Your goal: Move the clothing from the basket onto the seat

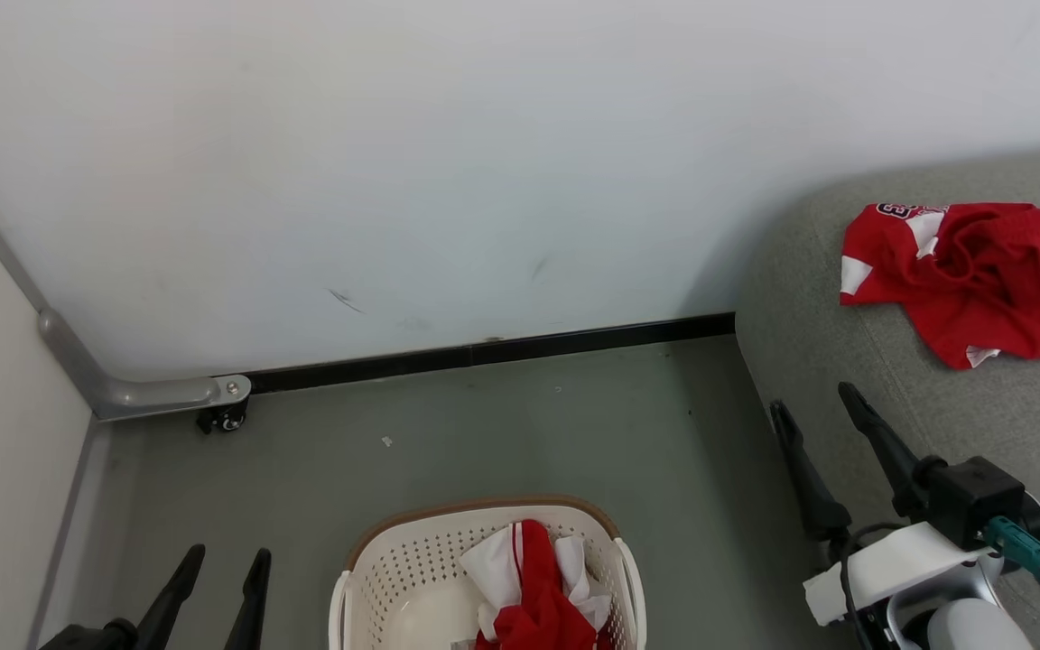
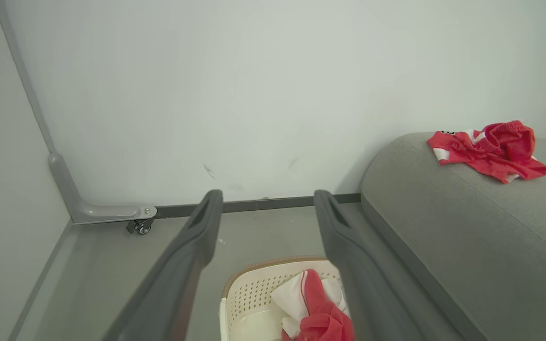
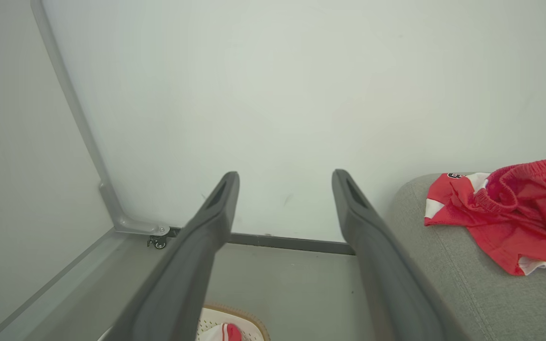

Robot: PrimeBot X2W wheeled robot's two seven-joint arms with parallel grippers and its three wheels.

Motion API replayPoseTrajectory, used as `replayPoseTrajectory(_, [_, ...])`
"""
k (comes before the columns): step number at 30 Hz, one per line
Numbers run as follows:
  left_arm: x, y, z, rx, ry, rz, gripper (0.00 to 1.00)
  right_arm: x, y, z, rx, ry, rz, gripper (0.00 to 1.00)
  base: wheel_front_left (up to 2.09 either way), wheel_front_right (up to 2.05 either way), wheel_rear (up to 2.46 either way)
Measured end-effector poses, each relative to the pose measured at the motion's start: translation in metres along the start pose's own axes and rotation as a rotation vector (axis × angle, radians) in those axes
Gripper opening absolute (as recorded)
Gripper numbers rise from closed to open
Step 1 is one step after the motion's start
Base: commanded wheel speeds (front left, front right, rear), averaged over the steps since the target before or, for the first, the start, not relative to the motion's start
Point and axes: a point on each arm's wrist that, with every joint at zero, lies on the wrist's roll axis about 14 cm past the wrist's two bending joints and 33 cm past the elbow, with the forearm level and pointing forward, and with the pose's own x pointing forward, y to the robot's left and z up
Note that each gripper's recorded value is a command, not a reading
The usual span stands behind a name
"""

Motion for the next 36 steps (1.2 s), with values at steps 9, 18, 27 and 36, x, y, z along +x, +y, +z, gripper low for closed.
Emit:
replayPoseTrajectory(9, [0.015, -0.014, -0.02, -0.013, 0.069, -0.069, 1.0, 0.002, -0.011, -0.006, -0.007, 0.016, -0.032, 1.0, 0.0, 0.0, 0.0])
replayPoseTrajectory(18, [0.029, -0.029, -0.049, 0.006, 0.173, -0.16, 1.0, 0.021, -0.016, -0.004, -0.018, -0.007, -0.033, 1.0, 0.0, 0.0, 0.0])
replayPoseTrajectory(27, [0.043, -0.044, -0.081, 0.039, 0.287, -0.263, 1.0, 0.04, -0.019, -0.004, -0.011, -0.029, -0.033, 1.0, 0.0, 0.0, 0.0])
replayPoseTrajectory(36, [0.055, -0.057, -0.12, 0.066, 0.42, -0.355, 1.0, 0.057, -0.023, -0.019, -0.011, -0.012, -0.034, 1.0, 0.0, 0.0, 0.0])
